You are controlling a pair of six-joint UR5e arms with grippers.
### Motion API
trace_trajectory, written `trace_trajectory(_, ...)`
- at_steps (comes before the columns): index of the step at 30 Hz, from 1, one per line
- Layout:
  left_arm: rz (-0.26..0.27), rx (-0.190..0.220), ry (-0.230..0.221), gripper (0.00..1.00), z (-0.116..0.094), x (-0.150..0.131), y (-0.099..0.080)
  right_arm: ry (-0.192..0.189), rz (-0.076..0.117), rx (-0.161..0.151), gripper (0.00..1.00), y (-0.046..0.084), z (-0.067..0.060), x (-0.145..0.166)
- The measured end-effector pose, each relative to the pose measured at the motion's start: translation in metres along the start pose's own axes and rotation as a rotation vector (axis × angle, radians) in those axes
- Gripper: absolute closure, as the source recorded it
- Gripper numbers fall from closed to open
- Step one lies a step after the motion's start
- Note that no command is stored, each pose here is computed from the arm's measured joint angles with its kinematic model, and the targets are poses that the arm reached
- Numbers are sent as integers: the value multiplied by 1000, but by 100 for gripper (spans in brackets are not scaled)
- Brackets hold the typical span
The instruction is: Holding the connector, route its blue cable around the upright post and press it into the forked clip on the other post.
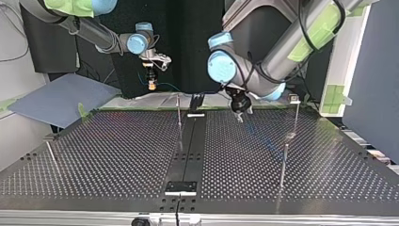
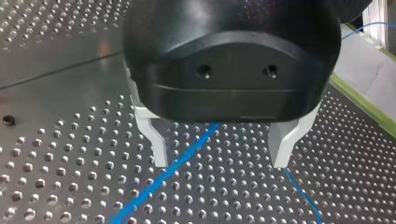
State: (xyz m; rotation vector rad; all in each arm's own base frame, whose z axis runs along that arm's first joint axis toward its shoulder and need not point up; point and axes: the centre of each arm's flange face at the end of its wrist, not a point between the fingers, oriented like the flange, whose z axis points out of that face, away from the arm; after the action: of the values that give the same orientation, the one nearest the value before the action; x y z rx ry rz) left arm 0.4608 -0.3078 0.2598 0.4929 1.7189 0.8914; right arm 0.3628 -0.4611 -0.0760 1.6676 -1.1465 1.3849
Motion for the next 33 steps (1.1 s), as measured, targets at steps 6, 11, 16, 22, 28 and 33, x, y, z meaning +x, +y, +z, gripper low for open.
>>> trace_trajectory(6,10,18,1,0,-5,2,-8,2,0,-1,100,1,0,0)
trace_trajectory(11,32,46,8,0,-5,10,-31,3,0,-1,100,1,1,0)
trace_trajectory(16,36,83,2,0,-5,20,-59,3,0,-2,100,1,1,0)
trace_trajectory(22,23,131,-17,0,-3,32,-92,4,1,-1,100,1,1,0)
trace_trajectory(28,17,161,-13,0,-1,44,-114,5,0,2,100,0,2,1)
trace_trajectory(33,-5,173,-25,0,-2,44,-118,5,-1,7,100,-3,1,1)
